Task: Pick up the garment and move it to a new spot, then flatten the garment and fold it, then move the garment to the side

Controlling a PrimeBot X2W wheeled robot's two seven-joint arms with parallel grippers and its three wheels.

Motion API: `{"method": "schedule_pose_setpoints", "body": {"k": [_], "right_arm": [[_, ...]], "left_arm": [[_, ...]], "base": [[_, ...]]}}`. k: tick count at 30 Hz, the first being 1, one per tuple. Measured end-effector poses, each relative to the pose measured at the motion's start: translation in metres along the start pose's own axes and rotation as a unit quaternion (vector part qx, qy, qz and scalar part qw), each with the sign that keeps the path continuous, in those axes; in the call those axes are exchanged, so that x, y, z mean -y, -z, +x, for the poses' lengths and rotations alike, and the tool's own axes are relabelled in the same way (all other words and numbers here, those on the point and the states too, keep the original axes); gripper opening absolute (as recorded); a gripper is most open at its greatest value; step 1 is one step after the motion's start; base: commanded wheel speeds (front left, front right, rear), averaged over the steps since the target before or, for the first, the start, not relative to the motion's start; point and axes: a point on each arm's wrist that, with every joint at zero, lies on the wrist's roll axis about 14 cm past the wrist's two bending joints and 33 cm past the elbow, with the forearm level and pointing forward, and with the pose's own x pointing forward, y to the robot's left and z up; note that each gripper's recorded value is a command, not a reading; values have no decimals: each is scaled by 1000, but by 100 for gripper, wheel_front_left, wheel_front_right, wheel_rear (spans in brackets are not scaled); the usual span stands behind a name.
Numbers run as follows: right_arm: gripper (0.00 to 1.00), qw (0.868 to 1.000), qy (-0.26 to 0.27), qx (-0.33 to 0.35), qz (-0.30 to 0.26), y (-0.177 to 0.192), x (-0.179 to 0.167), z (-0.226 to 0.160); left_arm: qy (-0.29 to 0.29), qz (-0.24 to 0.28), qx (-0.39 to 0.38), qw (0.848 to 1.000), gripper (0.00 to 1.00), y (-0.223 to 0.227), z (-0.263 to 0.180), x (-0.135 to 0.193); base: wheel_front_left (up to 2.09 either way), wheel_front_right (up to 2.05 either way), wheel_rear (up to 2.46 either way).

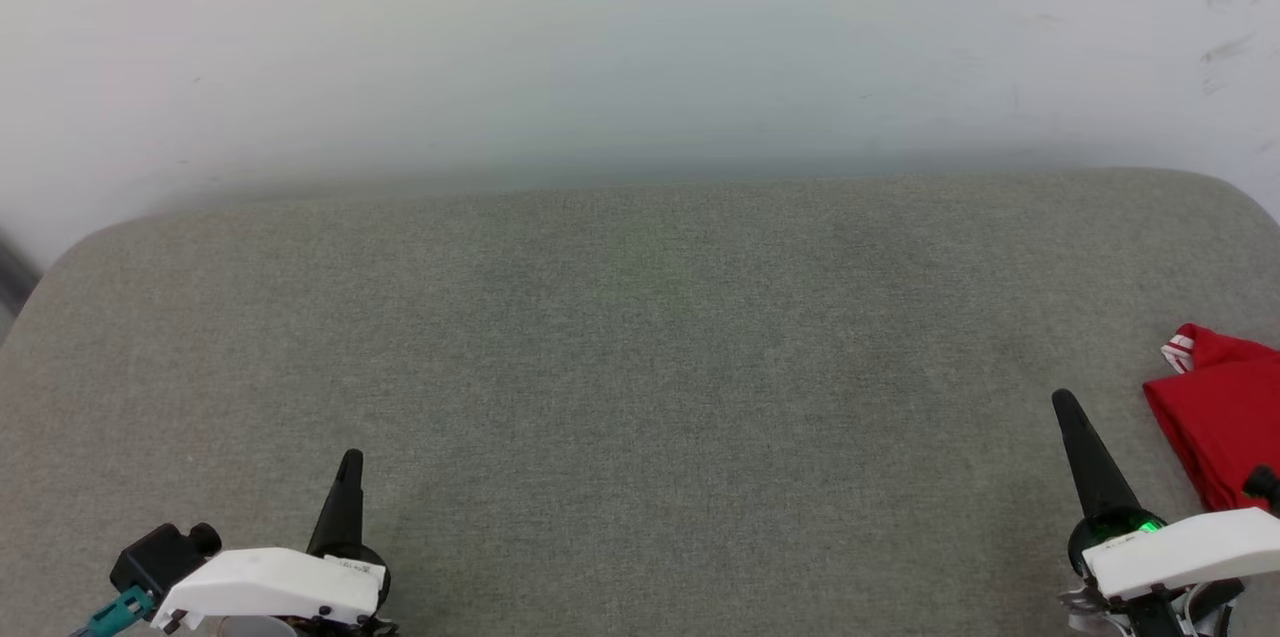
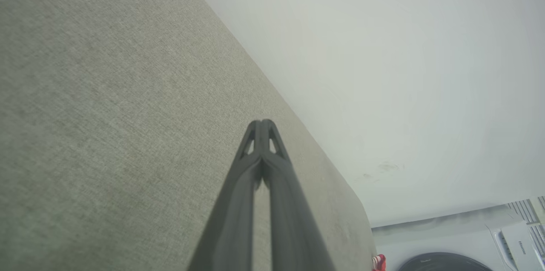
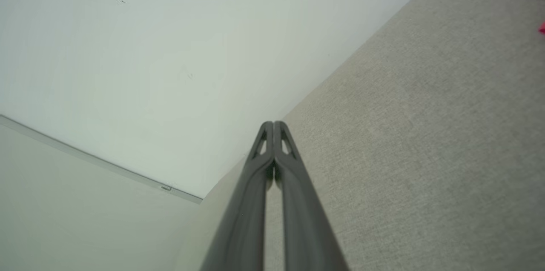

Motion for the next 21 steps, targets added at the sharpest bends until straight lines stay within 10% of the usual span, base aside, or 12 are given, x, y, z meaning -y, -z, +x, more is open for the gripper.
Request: {"method": "schedule_pose_setpoints", "body": {"k": [21], "right_arm": [[0,993,0,9,116,0,2,8]], "left_arm": [[16,-109,1,994,0,-6,7,7]], "base": [[0,0,0]]}}
